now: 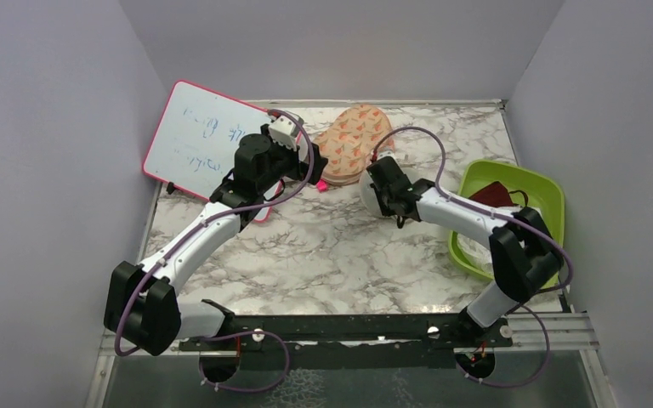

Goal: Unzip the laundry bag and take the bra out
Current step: Move the laundry bag to the center of the board, then adjust the laundry bag at the center of the board, then unzip the laundry bag at the center of the board.

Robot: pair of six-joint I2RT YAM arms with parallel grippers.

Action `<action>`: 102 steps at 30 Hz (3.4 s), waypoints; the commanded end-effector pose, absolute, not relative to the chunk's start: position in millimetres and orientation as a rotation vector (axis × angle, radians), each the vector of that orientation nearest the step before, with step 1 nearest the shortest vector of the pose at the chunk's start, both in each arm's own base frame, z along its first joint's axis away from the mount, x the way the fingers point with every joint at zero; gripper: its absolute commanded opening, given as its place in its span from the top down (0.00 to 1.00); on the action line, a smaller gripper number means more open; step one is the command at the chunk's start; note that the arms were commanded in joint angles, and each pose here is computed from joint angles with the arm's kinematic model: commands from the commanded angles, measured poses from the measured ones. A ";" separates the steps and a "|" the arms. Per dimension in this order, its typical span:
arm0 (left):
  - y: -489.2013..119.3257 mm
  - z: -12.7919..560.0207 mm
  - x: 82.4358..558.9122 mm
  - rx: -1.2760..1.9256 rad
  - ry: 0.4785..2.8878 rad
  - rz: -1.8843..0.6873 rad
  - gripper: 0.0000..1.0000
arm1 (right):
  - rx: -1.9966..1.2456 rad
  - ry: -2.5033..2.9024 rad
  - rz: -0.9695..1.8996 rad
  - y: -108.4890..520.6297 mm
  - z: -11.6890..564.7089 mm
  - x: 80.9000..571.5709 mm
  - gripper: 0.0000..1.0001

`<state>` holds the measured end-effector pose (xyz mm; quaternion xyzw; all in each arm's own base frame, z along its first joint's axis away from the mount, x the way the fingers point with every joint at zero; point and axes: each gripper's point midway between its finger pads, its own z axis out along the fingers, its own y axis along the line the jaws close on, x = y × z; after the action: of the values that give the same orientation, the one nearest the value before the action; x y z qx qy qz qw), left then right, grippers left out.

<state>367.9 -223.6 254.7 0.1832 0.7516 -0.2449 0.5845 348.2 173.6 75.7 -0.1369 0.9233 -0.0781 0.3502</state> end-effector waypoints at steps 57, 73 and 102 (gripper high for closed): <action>-288.0 242.4 344.2 0.596 1.802 -0.807 0.01 | -0.111 2.132 0.776 145.3 121.5 317.9 0.00; -286.3 249.0 342.3 0.590 1.789 -0.802 0.01 | -0.470 2.062 1.288 242.5 159.7 239.9 0.00; -362.6 174.2 230.3 0.753 1.827 -0.366 0.10 | 0.101 1.557 0.437 79.8 300.4 241.5 0.00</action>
<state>217.9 -369.7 193.4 0.3491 0.7469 -0.2102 0.5254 244.0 110.2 308.2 -0.0051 0.6883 0.2529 0.6799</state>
